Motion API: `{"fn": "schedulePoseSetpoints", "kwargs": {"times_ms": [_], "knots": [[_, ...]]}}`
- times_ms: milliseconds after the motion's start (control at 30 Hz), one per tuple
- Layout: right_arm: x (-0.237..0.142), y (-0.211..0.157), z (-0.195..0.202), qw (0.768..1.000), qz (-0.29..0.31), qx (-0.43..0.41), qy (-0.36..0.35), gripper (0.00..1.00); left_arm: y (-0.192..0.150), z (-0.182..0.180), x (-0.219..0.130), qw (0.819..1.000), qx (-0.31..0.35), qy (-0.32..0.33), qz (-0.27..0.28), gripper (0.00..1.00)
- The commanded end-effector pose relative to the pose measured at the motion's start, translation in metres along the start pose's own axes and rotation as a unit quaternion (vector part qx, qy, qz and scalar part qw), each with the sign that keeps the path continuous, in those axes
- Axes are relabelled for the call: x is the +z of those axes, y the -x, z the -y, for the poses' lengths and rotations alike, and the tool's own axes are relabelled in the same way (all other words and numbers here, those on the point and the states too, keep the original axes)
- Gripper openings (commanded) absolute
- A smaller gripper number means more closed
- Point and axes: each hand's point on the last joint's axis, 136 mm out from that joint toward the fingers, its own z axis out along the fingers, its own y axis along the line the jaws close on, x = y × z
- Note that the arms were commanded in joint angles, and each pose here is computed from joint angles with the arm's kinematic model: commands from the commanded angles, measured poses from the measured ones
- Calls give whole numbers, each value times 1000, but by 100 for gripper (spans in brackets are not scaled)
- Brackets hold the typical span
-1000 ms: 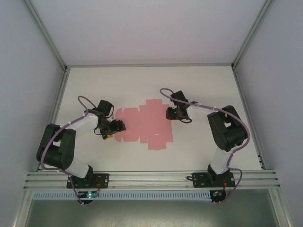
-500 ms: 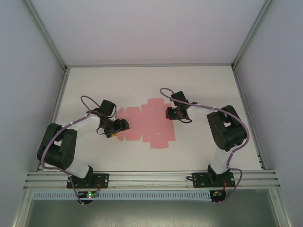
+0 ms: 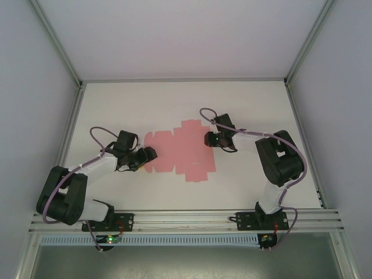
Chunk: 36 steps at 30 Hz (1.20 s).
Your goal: Assemble paper box
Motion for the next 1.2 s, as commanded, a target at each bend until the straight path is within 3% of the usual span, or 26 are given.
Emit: {"fn": "schedulePoseSetpoints", "kwargs": {"times_ms": [0,333,667,767,833,933,1033,1067,1167], "knots": [[25,-123,-36,969,-202,31,136,29,-2,154,-45,935,182,-304,6,68],[25,-120,-37,965,-194,45,168,29,-12,169,-72,915,223,-335,39,69],[25,-117,-30,968,-187,50,159,29,5,156,-51,936,216,-274,56,72],[23,-117,-29,969,-187,46,154,29,8,156,-50,937,213,-270,59,68],[24,-117,-28,970,-188,46,149,29,10,160,-54,936,211,-275,67,60],[24,-115,-25,972,-185,45,141,29,18,155,-61,945,198,-243,94,26],[20,-109,-24,974,-175,46,140,31,19,147,-73,949,208,-208,113,4],[16,-102,-25,975,-166,47,142,34,18,151,-81,946,216,-213,119,0],[-12,-66,-34,977,-120,45,172,38,5,176,-115,918,284,-247,124,0]]}}
